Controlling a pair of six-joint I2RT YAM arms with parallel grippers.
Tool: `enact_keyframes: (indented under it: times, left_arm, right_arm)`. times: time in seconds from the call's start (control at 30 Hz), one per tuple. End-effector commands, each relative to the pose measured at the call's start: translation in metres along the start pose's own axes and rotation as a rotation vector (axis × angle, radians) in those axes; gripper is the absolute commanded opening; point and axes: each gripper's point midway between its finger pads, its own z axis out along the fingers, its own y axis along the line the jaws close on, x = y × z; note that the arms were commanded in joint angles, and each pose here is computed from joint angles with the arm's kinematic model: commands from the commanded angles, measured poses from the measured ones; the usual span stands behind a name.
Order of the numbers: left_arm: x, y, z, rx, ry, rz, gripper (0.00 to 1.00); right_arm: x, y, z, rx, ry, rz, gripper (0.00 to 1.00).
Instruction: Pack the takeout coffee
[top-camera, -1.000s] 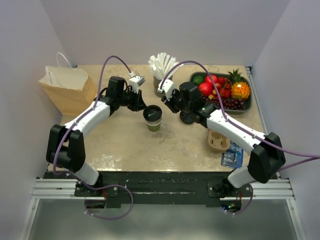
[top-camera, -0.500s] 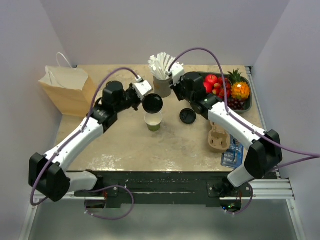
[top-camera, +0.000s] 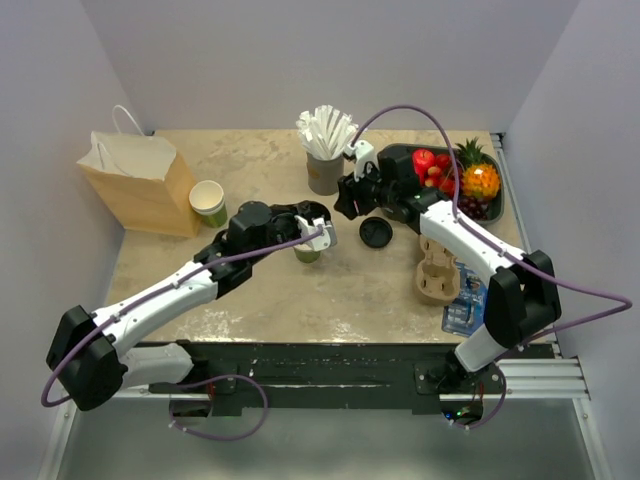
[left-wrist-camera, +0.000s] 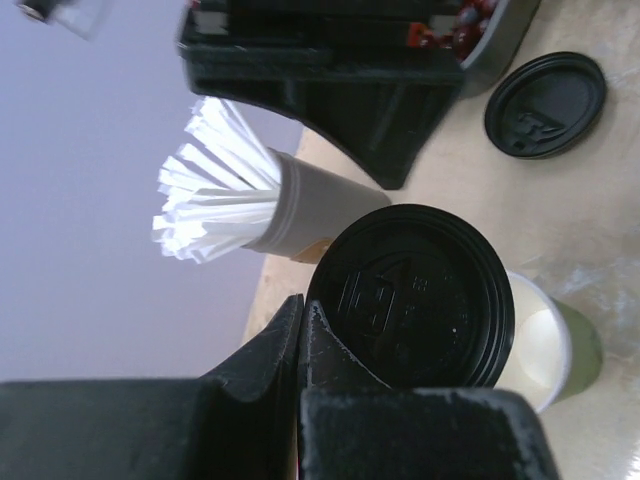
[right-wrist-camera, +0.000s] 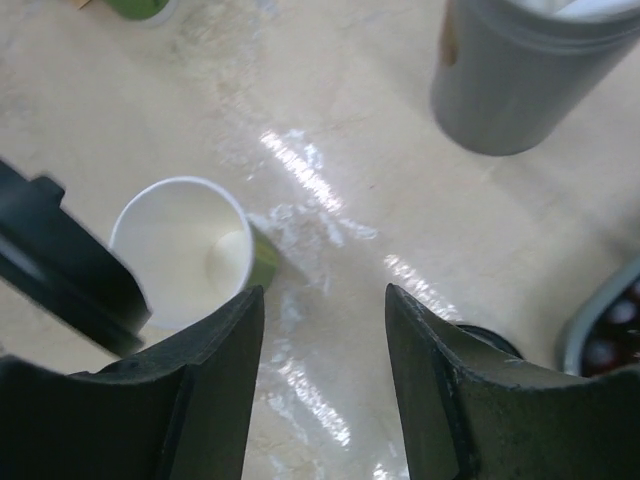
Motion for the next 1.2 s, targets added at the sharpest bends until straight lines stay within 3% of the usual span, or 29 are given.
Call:
enact_keyframes:
  times: [0.0,0.17,0.5,1.17]
  left_arm:
    - [-0.005,0.026,-0.004,-0.122,0.000,0.124,0.00]
    - [0.009,0.014,-0.005,-0.127,0.022,0.173,0.00]
    - [0.020,0.007,0.004,-0.145,0.041,0.158,0.00]
    - [0.027,-0.003,0.012,-0.108,0.070,0.091,0.00]
  right_arm:
    - [-0.002,0.032,-0.002,-0.175,-0.040,0.014,0.57]
    - [0.011,0.049,0.001,-0.276,-0.049,0.016,0.63]
    - [0.024,0.063,0.014,-0.371,-0.027,0.064,0.65]
    - [0.034,0.049,0.039,-0.264,-0.022,0.122,0.64]
